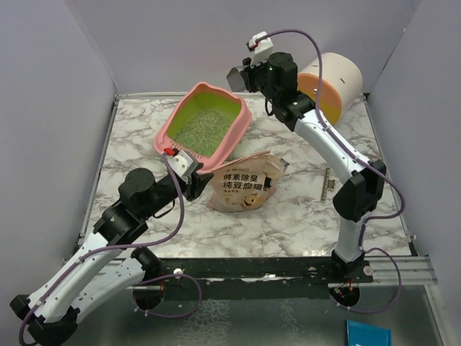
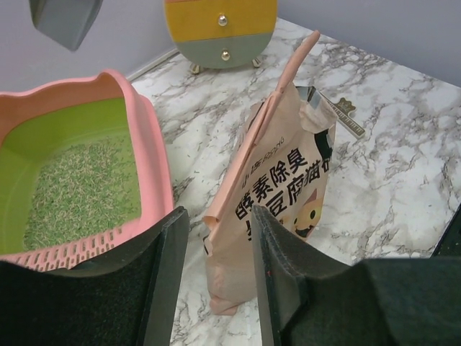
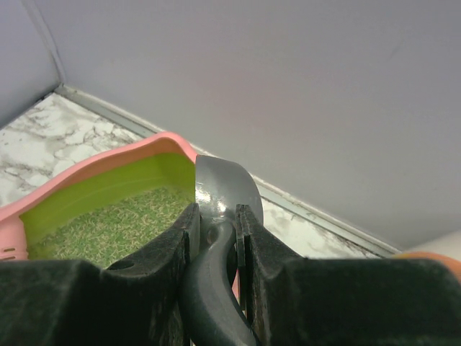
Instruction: Fill the litter box with clean litter
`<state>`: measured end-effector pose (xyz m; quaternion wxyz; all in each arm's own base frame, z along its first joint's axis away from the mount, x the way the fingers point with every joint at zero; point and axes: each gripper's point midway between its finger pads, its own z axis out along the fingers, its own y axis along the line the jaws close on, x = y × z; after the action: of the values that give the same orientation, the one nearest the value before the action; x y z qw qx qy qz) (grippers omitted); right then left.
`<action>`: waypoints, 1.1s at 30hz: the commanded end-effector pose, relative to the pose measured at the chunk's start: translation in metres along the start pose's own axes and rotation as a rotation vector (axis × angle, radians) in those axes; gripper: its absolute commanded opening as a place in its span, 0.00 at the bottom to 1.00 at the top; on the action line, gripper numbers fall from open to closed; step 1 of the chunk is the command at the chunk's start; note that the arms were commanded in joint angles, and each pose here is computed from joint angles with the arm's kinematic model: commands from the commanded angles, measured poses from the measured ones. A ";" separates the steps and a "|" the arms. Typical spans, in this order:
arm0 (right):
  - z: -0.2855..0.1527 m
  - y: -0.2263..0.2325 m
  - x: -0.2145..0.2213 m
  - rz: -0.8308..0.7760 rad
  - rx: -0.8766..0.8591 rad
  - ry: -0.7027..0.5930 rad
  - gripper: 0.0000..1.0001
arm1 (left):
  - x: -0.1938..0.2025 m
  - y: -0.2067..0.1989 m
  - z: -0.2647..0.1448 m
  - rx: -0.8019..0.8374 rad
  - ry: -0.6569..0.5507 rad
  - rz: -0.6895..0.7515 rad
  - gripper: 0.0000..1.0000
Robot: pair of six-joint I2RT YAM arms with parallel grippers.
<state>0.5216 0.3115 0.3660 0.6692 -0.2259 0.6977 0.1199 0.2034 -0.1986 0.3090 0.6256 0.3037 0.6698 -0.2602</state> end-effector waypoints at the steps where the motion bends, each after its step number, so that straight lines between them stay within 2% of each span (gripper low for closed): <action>1: -0.065 -0.038 -0.071 0.048 0.150 -0.114 0.01 | -0.006 0.001 0.005 0.010 0.031 0.029 0.47; 3: -0.090 -0.043 -0.073 0.071 0.168 -0.102 0.01 | -0.007 0.001 0.012 0.020 0.058 0.032 0.59; 5: -0.116 -0.046 -0.071 0.098 0.179 -0.086 0.01 | -0.007 -0.002 0.019 0.048 0.095 0.051 0.64; 11: -0.190 -0.039 -0.049 0.182 0.141 -0.020 0.01 | -0.009 -0.016 0.046 0.193 0.211 0.131 0.68; 19: -0.255 -0.026 -0.036 0.262 0.064 0.107 0.01 | 0.006 -0.039 0.059 0.396 0.316 0.180 0.62; 27: -0.267 -0.003 0.008 0.255 -0.031 0.310 0.01 | 0.029 -0.034 0.068 0.379 0.385 0.170 0.60; 30: -0.268 0.005 0.020 0.264 -0.064 0.358 0.01 | 0.037 -0.032 0.071 0.373 0.408 0.167 0.54; 33: -0.270 0.011 0.032 0.268 -0.092 0.392 0.01 | 0.040 -0.030 0.074 0.356 0.411 0.160 0.44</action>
<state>0.2918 0.1815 0.3707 0.5249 -0.1624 0.8183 0.1690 0.2282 -0.2693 0.2642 0.4327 0.5074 0.6993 -0.2575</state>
